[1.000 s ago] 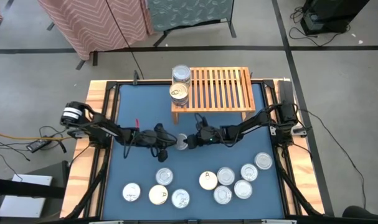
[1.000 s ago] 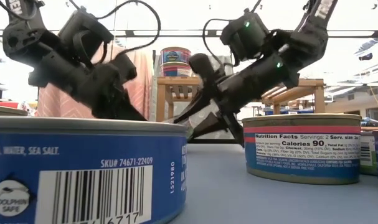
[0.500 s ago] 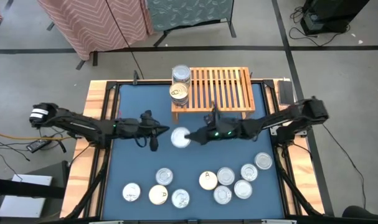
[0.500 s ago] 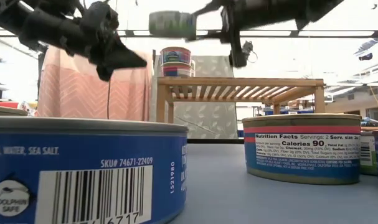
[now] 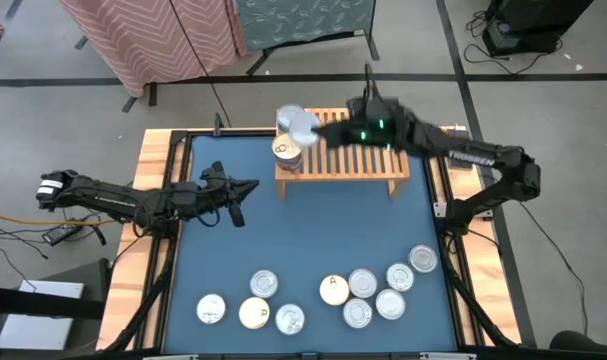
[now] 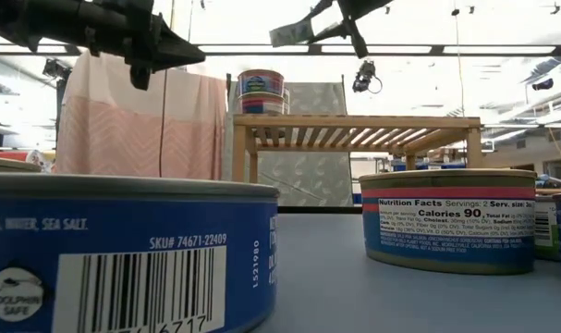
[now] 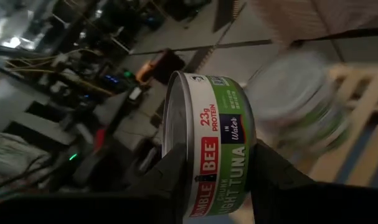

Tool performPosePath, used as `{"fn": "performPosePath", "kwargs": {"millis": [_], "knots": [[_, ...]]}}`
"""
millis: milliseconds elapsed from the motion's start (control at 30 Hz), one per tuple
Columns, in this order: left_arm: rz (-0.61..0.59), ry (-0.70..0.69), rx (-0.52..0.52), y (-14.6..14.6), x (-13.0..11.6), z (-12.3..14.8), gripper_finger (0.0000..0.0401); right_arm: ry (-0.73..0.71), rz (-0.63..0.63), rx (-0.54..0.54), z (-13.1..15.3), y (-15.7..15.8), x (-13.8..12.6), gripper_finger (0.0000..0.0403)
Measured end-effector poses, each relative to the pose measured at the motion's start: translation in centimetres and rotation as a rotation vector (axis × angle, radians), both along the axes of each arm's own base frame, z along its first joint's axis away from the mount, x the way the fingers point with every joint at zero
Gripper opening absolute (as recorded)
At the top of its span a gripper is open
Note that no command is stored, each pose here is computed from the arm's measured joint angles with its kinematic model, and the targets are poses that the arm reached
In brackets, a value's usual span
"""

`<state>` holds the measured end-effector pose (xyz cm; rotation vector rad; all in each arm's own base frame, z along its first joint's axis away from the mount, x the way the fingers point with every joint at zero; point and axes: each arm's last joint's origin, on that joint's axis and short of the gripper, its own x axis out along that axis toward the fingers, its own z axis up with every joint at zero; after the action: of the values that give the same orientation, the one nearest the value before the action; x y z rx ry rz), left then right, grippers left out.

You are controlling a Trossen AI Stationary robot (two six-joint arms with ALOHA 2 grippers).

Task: Stack canned seafood by type on shelf
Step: Stack the green tuna can on top of the other green tuna cans on the shelf

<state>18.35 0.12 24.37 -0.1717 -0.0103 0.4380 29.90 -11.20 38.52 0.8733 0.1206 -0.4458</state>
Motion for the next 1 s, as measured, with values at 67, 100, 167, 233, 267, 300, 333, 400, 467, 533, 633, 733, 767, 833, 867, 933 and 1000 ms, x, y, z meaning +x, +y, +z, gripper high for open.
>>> {"fn": "performPosePath", "kwargs": {"millis": [67,100,167,233,267,300,333,400,467,533,633,733,767,833,867,933,1000], "knots": [[0.009,-0.003,0.0,0.0,-0.1,0.1,0.0009,0.004,0.011,-0.003,0.7,-1.6,-0.1,0.0105],[0.016,-0.005,0.0,0.0,-0.1,0.1,0.0009,-0.008,0.018,0.0,1.2,-2.4,-0.2,0.0105],[0.019,-0.004,0.0,0.0,-0.1,0.1,0.0009,-0.04,0.048,0.008,1.9,-3.8,-0.3,0.0105],[0.02,-0.004,0.001,0.0,-0.1,0.1,0.0009,-0.056,0.08,0.026,2.1,-5.2,-0.2,0.0105],[0.019,-0.004,0.0,0.0,-0.1,0.1,0.0009,-0.057,0.083,0.037,2.1,-5.9,0.0,0.0105],[0.02,-0.004,0.001,0.0,-0.1,0.1,0.0009,-0.054,0.082,0.052,1.9,-6.5,0.2,0.0105],[0.02,-0.004,0.0,0.0,-0.1,0.1,0.0009,-0.049,0.081,0.069,1.5,-7.1,0.6,0.0105],[0.022,-0.004,0.0,0.0,-0.1,0.1,0.0009,-0.041,0.097,0.097,1.0,-8.2,1.3,0.0105],[0.025,-0.003,0.001,0.1,-0.1,0.1,0.0009,-0.047,0.142,0.128,0.5,-9.0,2.1,0.0105],[0.029,-0.004,0.001,0.1,-0.1,0.1,0.0009,-0.045,0.185,0.153,0.1,-9.6,3.1,0.0105],[0.031,-0.003,0.001,0.1,-0.1,0.1,0.0009,-0.045,0.214,0.167,-0.2,-10.2,4.0,0.0105],[0.031,-0.002,0.001,0.1,-0.1,0.1,0.0009,-0.042,0.219,0.175,-0.1,-10.9,4.2,0.0105],[0.031,-0.002,0.001,0.1,-0.1,0.1,0.0009,-0.034,0.219,0.183,-0.2,-11.2,4.1,0.0105],[0.031,-0.002,0.001,0.1,-0.1,0.1,0.0009,-0.017,0.213,0.203,-0.8,-11.8,4.0,0.0105],[0.031,-0.002,0.001,0.1,-0.1,0.1,0.0009,-0.007,0.21,0.218,-1.1,-12.1,3.8,0.0105],[0.031,-0.002,0.001,0.1,-0.1,0.1,0.0009,0.011,0.205,0.233,-1.7,-12.7,3.8,0.0105],[0.031,-0.002,0.001,0.1,-0.1,0.1,0.0009,0.007,0.209,0.239,-1.8,-13.1,3.5,0.0105]]}}
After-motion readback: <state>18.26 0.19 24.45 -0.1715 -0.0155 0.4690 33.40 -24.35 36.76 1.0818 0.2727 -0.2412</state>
